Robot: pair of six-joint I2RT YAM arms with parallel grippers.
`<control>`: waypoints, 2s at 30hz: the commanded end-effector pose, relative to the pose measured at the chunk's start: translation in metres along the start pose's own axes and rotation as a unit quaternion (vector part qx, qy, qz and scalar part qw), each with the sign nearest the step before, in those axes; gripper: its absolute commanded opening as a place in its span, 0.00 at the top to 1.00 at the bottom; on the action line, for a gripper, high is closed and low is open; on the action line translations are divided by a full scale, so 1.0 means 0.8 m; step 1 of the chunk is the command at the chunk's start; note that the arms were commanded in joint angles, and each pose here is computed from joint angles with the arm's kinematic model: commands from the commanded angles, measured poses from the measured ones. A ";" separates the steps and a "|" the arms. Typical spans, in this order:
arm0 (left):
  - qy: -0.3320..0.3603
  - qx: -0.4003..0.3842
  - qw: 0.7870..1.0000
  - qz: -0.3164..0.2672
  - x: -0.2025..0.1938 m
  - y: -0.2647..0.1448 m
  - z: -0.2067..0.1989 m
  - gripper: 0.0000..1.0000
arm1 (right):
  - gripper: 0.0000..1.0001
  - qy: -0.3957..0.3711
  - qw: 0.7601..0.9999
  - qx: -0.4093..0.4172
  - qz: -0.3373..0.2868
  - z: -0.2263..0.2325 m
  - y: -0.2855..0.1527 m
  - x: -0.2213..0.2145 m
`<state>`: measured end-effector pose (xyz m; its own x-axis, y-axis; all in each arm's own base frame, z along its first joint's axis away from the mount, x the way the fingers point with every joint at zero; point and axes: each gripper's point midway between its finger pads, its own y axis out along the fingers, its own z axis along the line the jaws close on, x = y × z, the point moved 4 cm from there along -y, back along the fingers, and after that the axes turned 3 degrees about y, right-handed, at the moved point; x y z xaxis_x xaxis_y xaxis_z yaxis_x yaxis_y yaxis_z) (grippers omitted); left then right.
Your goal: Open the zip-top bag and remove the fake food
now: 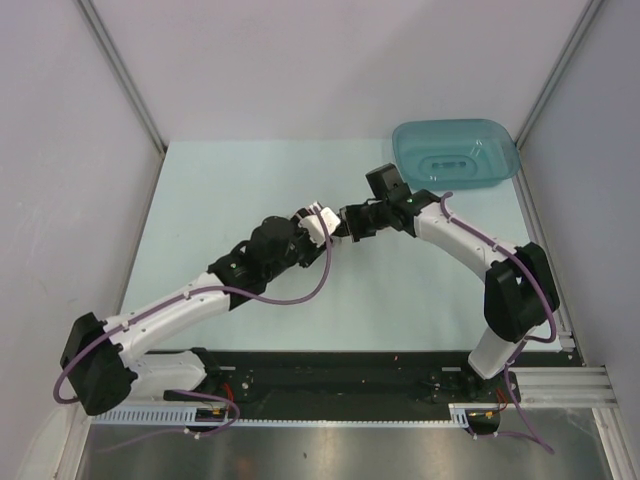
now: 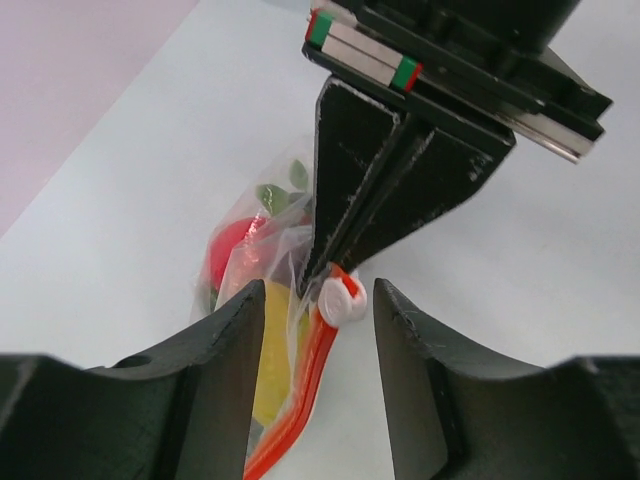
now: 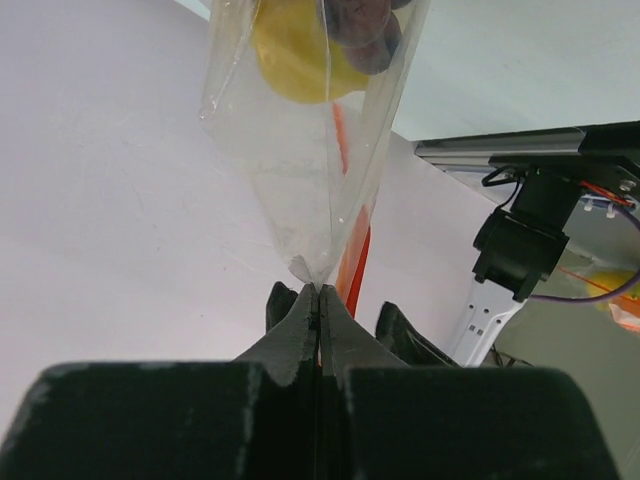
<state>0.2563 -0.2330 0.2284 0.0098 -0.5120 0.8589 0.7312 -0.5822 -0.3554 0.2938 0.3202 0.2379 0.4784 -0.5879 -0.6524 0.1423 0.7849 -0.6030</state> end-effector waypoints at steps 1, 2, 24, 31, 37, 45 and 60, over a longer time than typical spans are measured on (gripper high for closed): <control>-0.007 0.027 0.999 -0.025 0.013 0.012 0.009 0.51 | 1.00 -0.003 1.000 0.023 0.017 0.009 -0.022 -0.028; -0.005 0.027 0.999 -0.023 0.013 0.014 0.010 0.59 | 1.00 -0.004 1.000 0.023 0.019 0.008 -0.022 -0.029; 0.033 0.029 0.999 0.028 -0.047 -0.006 0.032 1.00 | 1.00 -0.049 0.995 0.068 0.049 0.024 -0.048 -0.030; 0.027 0.000 0.999 0.032 -0.058 -0.013 0.027 1.00 | 1.00 -0.051 0.995 0.071 0.048 0.025 -0.054 -0.027; 0.028 -0.012 0.999 0.032 -0.060 -0.016 0.025 1.00 | 1.00 -0.055 0.995 0.073 0.038 0.025 -0.062 -0.020; 0.020 -0.022 0.998 0.049 -0.084 -0.029 0.025 1.00 | 1.00 -0.073 0.993 0.092 0.016 0.031 -0.083 0.003; -0.166 0.037 0.979 0.112 -0.115 -0.094 0.020 1.00 | 1.00 -0.236 0.964 0.121 -0.019 0.061 -0.057 0.123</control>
<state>0.2345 -0.1497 0.1783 0.2717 -0.4874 0.8298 0.7276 -0.4604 -0.5086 0.3451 0.2446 0.2202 0.6965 -0.5243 -0.4900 0.2427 0.8147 -0.5267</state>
